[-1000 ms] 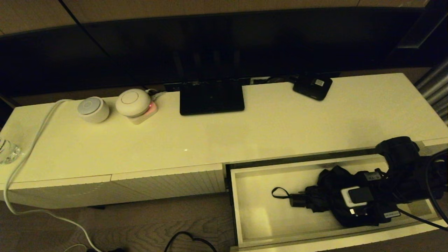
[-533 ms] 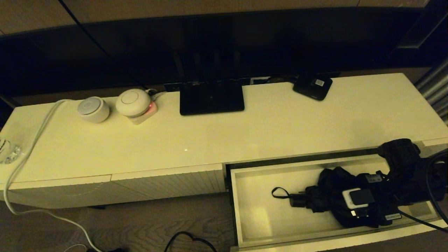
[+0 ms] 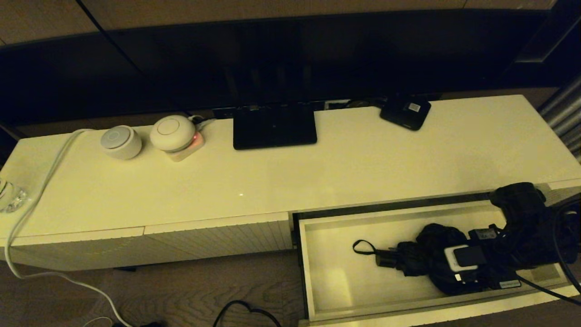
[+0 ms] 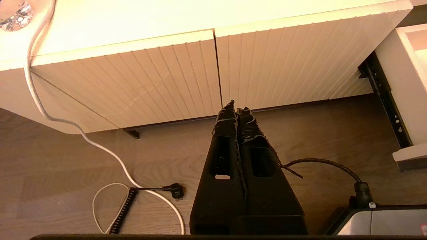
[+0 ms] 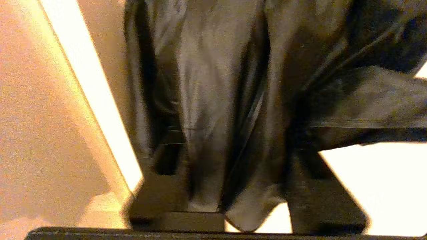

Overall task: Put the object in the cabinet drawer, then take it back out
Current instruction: Take the umbrella out of the drawer and put it on the table

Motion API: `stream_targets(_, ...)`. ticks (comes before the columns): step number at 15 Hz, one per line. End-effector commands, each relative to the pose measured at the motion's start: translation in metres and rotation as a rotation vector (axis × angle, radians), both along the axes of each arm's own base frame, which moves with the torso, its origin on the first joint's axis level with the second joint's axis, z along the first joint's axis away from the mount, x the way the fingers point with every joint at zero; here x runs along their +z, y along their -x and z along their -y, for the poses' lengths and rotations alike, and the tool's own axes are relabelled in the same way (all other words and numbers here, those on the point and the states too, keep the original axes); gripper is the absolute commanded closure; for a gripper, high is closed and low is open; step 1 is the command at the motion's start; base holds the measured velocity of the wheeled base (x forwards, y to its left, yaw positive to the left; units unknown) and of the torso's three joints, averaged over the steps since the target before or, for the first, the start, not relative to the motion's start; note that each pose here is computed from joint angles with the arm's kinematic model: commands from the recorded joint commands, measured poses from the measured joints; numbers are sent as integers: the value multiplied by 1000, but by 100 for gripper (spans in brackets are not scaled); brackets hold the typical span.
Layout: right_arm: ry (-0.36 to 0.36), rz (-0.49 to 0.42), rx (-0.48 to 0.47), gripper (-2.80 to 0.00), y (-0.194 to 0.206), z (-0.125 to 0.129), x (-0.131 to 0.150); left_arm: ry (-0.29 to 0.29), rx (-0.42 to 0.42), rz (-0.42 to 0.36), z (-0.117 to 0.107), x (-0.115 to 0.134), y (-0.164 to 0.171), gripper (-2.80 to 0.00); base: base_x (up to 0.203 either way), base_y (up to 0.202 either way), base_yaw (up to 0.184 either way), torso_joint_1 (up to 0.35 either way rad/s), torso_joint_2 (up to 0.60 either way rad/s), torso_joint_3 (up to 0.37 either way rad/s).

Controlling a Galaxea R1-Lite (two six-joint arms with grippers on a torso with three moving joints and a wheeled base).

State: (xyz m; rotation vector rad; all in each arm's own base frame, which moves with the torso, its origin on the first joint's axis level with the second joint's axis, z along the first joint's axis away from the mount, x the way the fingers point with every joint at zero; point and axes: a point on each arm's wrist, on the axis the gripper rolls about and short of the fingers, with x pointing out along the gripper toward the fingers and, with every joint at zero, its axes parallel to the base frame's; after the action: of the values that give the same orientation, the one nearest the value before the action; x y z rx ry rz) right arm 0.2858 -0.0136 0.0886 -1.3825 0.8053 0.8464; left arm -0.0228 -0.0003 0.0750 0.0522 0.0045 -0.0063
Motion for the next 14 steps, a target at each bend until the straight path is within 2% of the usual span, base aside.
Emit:
stream_targets(1,3,-1,11,0,2,-1,0,0,0,-3,0,-1,0,0,0,0,0,0,0,0)
stream_targets(5,4,33,9,0,5,0,9,0,0,-3,0,-1,0,0,0,0,0,0,0,0)
stream_targets(11,-2,176,13,0,33,-2,51,0,0,-3,0,-1,0,0,0,0,0,0,0,0)
stream_targets(14,-23,258,13,0,63,-5,78,0,0,-3,0,-1,0,0,0,0,0,0,0,0)
